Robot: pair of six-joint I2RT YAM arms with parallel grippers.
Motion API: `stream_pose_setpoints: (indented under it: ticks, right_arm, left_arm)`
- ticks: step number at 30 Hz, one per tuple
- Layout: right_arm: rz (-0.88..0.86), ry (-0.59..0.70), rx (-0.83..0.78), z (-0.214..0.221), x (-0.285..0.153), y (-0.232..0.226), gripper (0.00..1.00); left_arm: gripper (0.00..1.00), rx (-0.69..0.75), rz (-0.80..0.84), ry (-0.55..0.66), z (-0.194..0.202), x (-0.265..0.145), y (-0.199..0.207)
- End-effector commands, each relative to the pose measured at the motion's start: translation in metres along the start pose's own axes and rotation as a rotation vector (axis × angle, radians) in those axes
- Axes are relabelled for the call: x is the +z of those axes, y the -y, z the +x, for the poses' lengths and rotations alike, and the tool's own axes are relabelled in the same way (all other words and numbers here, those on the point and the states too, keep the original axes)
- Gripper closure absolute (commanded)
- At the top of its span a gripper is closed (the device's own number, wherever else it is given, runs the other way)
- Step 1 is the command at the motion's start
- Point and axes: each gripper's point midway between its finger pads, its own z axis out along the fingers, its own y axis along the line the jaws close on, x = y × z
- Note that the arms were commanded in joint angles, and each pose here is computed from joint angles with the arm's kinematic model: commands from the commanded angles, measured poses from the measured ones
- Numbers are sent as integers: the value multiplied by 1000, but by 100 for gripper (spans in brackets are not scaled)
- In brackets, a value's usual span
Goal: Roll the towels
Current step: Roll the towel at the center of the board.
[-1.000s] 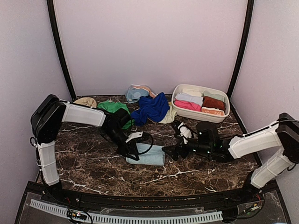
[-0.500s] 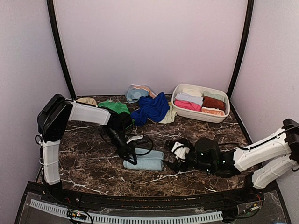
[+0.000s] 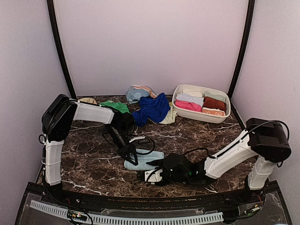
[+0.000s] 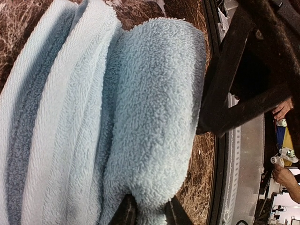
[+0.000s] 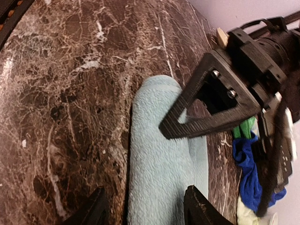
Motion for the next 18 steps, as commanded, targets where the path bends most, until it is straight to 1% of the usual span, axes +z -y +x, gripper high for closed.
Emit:
stream_pose_setpoints:
  ticks: [1,3,5,6,7,9,11,13,14,18]
  right_arm:
    - [3,25,-19,-2,22,9,49]
    - [-17,10,1,5,30,6,53]
    - [-45,-13,38,14,36,3,58]
    - [-62,-25,59,17,39,1,63]
    - [-85,-41,85,23,41,-3,67]
    - [-137,-75,148,33,45,-11,74]
    - [-188,-105,218,40,46,-20,79]
    - [-237,-118,278,45,44,-28,84]
    - [-258,-117,309,46,42,-32,86]
    - [-334,-134,442,54,34,-45,91]
  left_arm:
    - [78,-95,-85,-205,53,26,-34]
    - [74,-91,-82,-201,52,25,-33]
    - [65,-82,-80,-193,49,24,-32]
    - [61,-76,-75,-183,48,22,-30]
    - [58,-68,-71,-167,46,20,-28]
    - [47,-47,-71,-126,41,13,-24]
    - [40,-9,-93,-57,35,-2,-18]
    - [36,24,-135,17,29,-18,-19]
    - [35,25,-138,77,26,-29,-18]
    - [34,71,-217,259,19,-73,-17]
